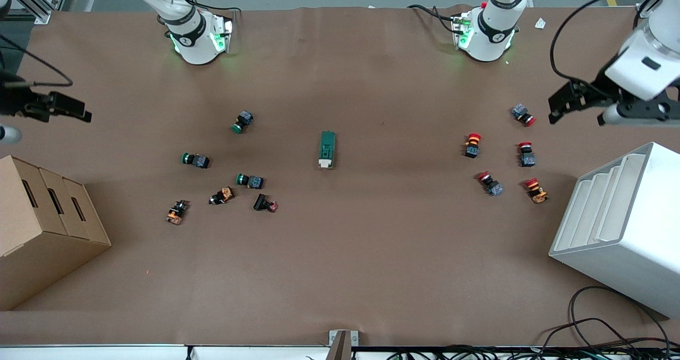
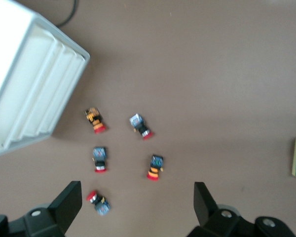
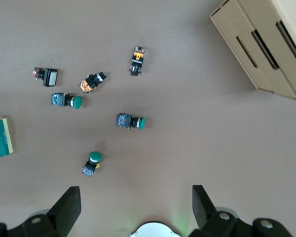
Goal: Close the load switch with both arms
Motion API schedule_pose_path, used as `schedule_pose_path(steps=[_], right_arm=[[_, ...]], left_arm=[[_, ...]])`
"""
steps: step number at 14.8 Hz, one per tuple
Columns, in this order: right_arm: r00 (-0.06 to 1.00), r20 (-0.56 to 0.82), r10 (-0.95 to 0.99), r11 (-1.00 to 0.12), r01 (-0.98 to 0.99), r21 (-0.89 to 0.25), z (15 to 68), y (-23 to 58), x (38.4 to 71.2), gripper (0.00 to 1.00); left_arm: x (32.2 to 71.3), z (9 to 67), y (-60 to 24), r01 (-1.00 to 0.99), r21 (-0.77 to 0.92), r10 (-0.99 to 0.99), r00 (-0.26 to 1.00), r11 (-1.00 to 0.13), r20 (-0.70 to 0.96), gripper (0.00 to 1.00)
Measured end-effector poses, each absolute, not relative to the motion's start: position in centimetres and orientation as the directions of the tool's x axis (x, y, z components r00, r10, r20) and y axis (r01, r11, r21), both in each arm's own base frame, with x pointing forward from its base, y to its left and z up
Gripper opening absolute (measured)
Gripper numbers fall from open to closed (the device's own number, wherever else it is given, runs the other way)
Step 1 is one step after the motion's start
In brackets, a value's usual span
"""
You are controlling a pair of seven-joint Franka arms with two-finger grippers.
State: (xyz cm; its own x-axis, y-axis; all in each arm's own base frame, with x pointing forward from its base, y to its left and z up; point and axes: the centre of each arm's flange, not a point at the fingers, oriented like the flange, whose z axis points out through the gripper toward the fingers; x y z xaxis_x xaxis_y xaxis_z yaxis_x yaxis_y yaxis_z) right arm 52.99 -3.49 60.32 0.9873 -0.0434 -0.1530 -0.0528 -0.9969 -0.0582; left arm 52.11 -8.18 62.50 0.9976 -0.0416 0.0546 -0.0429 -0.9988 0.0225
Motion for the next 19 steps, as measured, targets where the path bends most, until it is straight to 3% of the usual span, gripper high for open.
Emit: schedule_pose_path(steps=[3,7,15,19], right_arm=[[0.988,-0.146,-0.052,-0.996,-0.062,-0.063,61.2,-3.5,50.1,1.0],[0.99,-0.13,-0.063,-0.995,-0.072,-0.067,62.0,-3.9,48.1,1.0],[0.997,-0.05,-0.062,-0.996,-0.065,-0.066,65.2,-3.7,48.2,1.0],[0.995,-0.08,-0.058,-0.996,-0.063,-0.061,65.8,-3.6,49.7,1.0]], left_arm=[[49.5,62.6,-8.4,-0.043,0.015,-0.042,0.998,-0.999,0.045,1.0],[49.4,62.7,-8.5,-0.045,0.014,-0.044,0.998,-0.999,0.046,1.0],[51.1,63.9,-7.9,-0.036,0.025,-0.035,0.999,-0.999,0.041,1.0],[51.0,64.6,-8.1,-0.039,0.025,-0.038,0.998,-0.999,0.042,1.0]])
